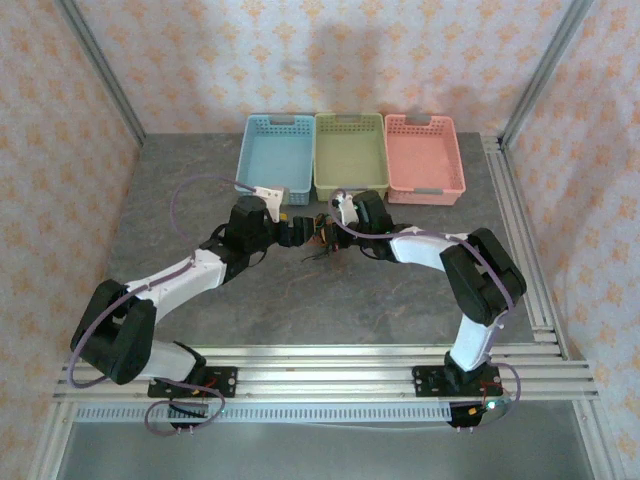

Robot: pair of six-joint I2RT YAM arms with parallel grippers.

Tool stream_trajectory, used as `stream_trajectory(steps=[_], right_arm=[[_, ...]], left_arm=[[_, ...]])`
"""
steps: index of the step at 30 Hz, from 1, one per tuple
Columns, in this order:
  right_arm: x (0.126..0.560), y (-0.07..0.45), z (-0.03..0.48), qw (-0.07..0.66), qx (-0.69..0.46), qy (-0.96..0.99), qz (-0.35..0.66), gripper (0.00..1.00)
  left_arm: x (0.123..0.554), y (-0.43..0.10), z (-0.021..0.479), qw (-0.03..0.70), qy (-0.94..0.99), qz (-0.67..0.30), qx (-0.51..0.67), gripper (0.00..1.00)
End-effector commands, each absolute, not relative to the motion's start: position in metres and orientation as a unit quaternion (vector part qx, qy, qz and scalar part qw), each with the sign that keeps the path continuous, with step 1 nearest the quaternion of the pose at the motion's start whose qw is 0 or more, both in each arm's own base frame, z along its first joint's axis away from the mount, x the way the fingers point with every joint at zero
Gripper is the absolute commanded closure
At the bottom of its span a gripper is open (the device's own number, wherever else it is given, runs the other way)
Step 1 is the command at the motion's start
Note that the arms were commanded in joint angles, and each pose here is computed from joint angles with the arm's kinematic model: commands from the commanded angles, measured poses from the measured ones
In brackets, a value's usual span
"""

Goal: Untangle the cables

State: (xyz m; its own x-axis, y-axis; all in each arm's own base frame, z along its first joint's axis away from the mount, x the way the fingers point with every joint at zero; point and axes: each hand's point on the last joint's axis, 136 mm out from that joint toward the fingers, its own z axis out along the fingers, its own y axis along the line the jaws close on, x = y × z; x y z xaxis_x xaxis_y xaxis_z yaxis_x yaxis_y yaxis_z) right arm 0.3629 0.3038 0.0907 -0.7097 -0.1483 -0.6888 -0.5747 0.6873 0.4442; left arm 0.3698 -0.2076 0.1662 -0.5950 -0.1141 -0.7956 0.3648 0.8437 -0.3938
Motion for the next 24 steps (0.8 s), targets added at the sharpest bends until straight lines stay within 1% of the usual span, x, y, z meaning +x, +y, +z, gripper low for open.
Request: stream_trajectory(steps=[1, 7, 10, 12, 15, 17, 20, 22, 23, 24], right_arm=[[0.362, 0.312, 0.128, 0.36, -0.249, 0.821, 0.367, 0.99], [0.349, 0.311, 0.155, 0.411, -0.271, 0.77, 0.405, 1.0], [0.346, 0.309, 0.167, 0.432, -0.268, 0.749, 0.426, 1.0], [0.347, 0.305, 0.171, 0.438, -0.26, 0.741, 0.437, 1.0], [0.351, 0.301, 0.174, 0.439, -0.248, 0.74, 0.446, 1.0], [0.352, 0.301, 0.174, 0.44, -0.246, 0.738, 0.448, 1.0], [0.351, 0.301, 0.174, 0.437, -0.248, 0.736, 0.453, 1.0], [0.351, 0.302, 0.175, 0.437, -0.249, 0.735, 0.455, 1.0], [0.351, 0.303, 0.174, 0.436, -0.25, 0.735, 0.456, 1.0], [0.35, 0.303, 0.173, 0.433, -0.251, 0.736, 0.457, 1.0]], left_arm=[[0.372, -0.212, 0.169, 0.438, 0.852, -0.272, 0.094, 0.18], [0.373, -0.224, 0.167, 0.422, 0.851, -0.292, 0.112, 0.23], [0.374, -0.234, 0.165, 0.406, 0.85, -0.31, 0.126, 0.28], [0.376, -0.239, 0.163, 0.394, 0.851, -0.32, 0.132, 0.35], [0.377, -0.24, 0.164, 0.393, 0.85, -0.325, 0.134, 0.4], [0.376, -0.241, 0.164, 0.393, 0.848, -0.328, 0.135, 0.46], [0.378, -0.244, 0.161, 0.384, 0.851, -0.331, 0.137, 0.62], [0.382, -0.246, 0.155, 0.368, 0.859, -0.33, 0.135, 0.62], [0.384, -0.248, 0.153, 0.36, 0.862, -0.331, 0.134, 0.59], [0.386, -0.25, 0.152, 0.355, 0.863, -0.334, 0.132, 0.53]])
